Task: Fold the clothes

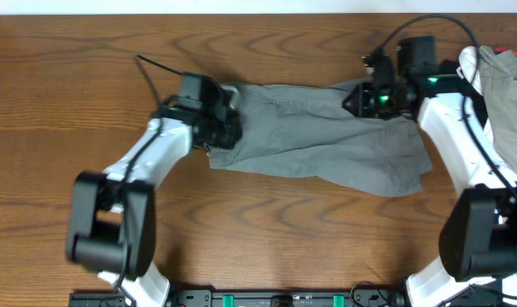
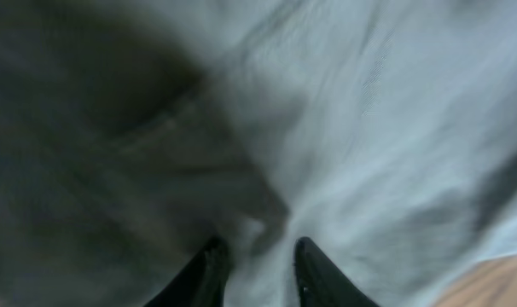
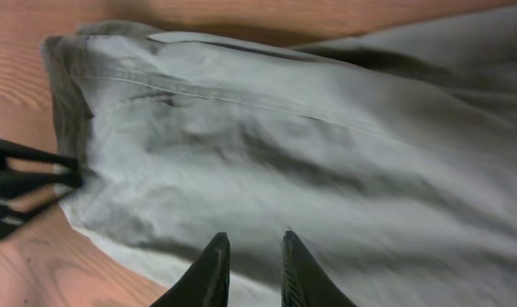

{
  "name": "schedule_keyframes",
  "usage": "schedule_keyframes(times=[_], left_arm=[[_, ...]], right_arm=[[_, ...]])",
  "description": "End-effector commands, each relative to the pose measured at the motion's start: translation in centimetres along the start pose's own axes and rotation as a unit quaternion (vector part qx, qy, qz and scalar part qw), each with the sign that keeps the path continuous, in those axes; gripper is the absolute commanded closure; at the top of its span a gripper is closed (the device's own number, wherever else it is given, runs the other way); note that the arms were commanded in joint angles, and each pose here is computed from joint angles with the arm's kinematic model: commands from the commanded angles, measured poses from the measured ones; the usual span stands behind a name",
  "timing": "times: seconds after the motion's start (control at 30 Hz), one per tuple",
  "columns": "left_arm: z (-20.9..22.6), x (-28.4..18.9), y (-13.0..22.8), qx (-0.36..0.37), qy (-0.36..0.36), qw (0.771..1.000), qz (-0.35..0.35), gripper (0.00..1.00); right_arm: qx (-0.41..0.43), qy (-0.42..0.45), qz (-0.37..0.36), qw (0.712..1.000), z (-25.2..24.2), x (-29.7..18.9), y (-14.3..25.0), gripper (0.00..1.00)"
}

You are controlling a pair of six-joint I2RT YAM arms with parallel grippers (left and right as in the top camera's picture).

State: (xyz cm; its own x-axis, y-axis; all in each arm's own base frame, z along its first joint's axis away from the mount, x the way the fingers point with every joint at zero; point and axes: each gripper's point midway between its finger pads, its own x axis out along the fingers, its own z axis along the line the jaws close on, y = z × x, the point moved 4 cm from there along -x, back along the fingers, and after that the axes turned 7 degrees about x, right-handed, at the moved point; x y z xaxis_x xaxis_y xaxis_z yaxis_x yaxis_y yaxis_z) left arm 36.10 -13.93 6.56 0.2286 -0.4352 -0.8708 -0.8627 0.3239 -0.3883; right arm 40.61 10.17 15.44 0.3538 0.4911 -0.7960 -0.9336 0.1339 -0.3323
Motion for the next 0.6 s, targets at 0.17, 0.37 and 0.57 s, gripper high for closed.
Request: schedule_keyframes(times=[0.17, 0.37, 0.57], left_arm=[[2.5, 1.3, 4.6, -0.016, -0.089, 0.990, 0.110, 0.78], [3.6, 0.7, 6.1, -0.018, -0.136, 0.979, 0.150, 0.79], [5.1, -0.5, 7.8, -0.036, -0.198, 0.960, 0.193, 0.81]], right_arm=[[-0.035, 0.005, 0.036, 0.999, 2.2, 7.6, 1.8, 0.81], [-0.014, 0.052, 0.086, 0.995, -1.1, 12.8, 4.2, 0.86], [0.063, 0.216, 0.033, 0.974, -7.4, 11.9, 2.8, 0.89]])
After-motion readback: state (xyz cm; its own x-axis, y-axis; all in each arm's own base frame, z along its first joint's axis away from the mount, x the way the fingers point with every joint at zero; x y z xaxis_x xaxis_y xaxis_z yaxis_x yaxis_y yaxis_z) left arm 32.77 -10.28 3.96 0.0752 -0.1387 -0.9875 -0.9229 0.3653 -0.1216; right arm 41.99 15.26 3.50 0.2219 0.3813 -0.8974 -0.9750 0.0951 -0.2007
